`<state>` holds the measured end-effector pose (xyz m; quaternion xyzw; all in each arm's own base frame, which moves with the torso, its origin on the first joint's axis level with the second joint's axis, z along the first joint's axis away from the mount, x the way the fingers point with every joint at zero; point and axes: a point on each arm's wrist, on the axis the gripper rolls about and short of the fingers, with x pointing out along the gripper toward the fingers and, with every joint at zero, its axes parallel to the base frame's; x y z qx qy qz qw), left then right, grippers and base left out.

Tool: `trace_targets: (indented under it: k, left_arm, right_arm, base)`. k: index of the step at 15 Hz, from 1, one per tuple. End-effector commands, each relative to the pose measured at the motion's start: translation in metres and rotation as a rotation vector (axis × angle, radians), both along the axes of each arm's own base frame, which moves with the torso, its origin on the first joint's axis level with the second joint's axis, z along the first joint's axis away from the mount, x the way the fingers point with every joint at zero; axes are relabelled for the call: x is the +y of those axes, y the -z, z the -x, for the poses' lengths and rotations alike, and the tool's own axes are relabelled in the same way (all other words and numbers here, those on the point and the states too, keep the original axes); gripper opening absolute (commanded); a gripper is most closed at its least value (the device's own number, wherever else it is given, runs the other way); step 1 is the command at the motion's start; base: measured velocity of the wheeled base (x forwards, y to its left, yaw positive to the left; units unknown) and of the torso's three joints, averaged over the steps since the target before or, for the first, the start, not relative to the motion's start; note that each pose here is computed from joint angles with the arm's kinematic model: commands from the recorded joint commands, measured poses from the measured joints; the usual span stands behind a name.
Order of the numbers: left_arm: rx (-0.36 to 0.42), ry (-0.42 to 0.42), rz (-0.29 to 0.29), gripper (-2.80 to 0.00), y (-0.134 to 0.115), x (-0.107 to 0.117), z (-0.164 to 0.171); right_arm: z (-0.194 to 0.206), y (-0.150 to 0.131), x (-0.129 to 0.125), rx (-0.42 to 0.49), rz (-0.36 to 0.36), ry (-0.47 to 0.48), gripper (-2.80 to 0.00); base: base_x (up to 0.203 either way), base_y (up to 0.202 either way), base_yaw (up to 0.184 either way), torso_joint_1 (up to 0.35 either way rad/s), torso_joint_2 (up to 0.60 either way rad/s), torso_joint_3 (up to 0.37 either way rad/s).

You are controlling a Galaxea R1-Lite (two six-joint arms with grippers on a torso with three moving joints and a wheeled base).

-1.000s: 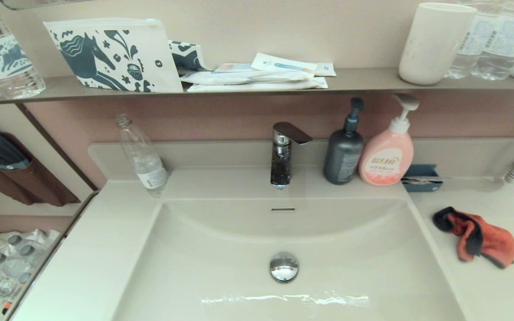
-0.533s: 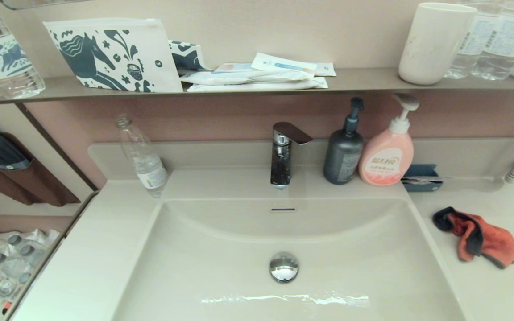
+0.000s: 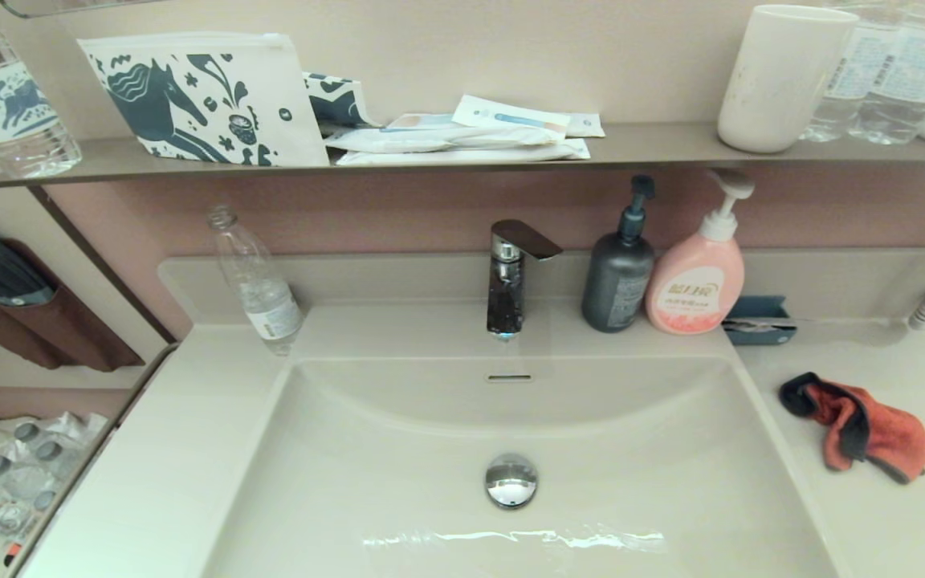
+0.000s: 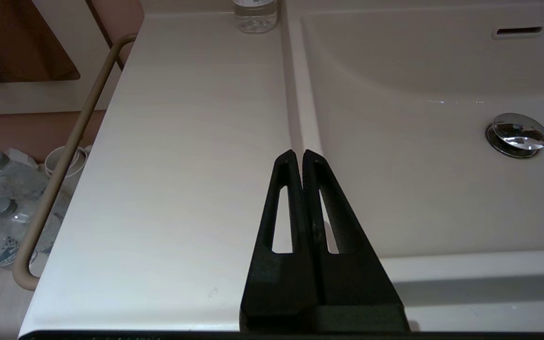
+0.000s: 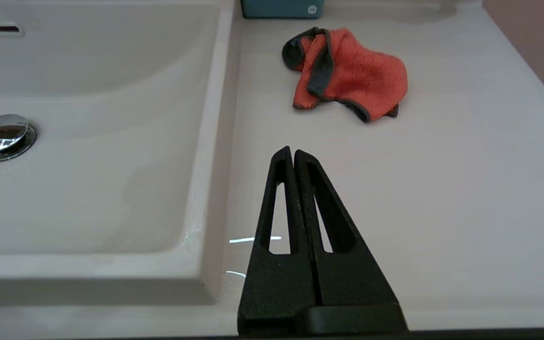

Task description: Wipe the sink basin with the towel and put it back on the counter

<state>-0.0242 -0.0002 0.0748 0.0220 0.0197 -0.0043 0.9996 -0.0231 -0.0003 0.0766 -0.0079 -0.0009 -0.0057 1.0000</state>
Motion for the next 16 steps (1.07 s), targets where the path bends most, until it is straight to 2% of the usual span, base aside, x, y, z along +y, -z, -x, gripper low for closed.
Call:
trace_targets:
  k: [1, 8, 9, 10, 12, 13, 14, 15, 16]
  left_arm:
    - [0.0, 0.0, 0.0, -2.8, 0.0, 0.0, 0.0]
    - [0.001, 0.0, 0.0, -2.8, 0.0, 0.0, 0.0]
    - [0.025, 0.0, 0.0, -2.8, 0.007, 0.0, -0.002]
    - [0.09, 0.0, 0.0, -2.8, 0.025, 0.0, -0.006]
    - [0.286, 0.0, 0.0, -2.8, 0.081, 0.0, -0.01]
    - [0.342, 0.0, 0.0, -2.8, 0.097, 0.0, -0.009]
    - [0.355, 0.0, 0.0, -2.8, 0.1, 0.0, -0.009]
    - [0.329, 0.0, 0.0, -2.8, 0.093, 0.0, -0.009]
    - [0.26, 0.0, 0.0, -2.8, 0.073, 0.0, -0.01]
  right_arm:
    - [0.0, 0.001, 0.0, 0.005, -0.002, -0.001, -2.8]
    - [0.0, 0.001, 0.0, 0.005, -0.004, -0.001, -2.8]
    - [0.0, 0.001, 0.0, 0.005, 0.0, -0.002, -2.8]
    - [0.0, 0.001, 0.0, 0.005, 0.006, -0.005, -2.8]
    - [0.0, 0.001, 0.0, 0.005, 0.007, -0.005, -2.8]
    - [0.0, 0.001, 0.0, 0.005, 0.007, -0.005, -2.8]
    - [0.0, 0.001, 0.0, 0.005, 0.008, -0.005, -2.8]
    - [0.0, 0.001, 0.0, 0.005, 0.007, -0.005, -2.8]
    - [0.0, 0.001, 0.0, 0.005, -0.002, -0.004, -2.8]
  base:
    - [0.0, 0.0, 0.0, 0.0, 0.0, 0.0]
    - [0.0, 0.0, 0.0, 0.0, 0.0, 0.0]
    - [0.0, 0.0, 0.0, 0.0, 0.0, 0.0]
    - [0.0, 0.0, 0.0, 0.0, 0.0, 0.0]
    - [0.0, 0.0, 0.0, 0.0, 0.0, 0.0]
    - [0.0, 0.0, 0.0, 0.0, 0.0, 0.0]
    - [0.0, 0.0, 0.0, 0.0, 0.0, 0.0]
    - [0.0, 0.0, 0.0, 0.0, 0.0, 0.0]
    - [0.0, 0.0, 0.0, 0.0, 0.0, 0.0]
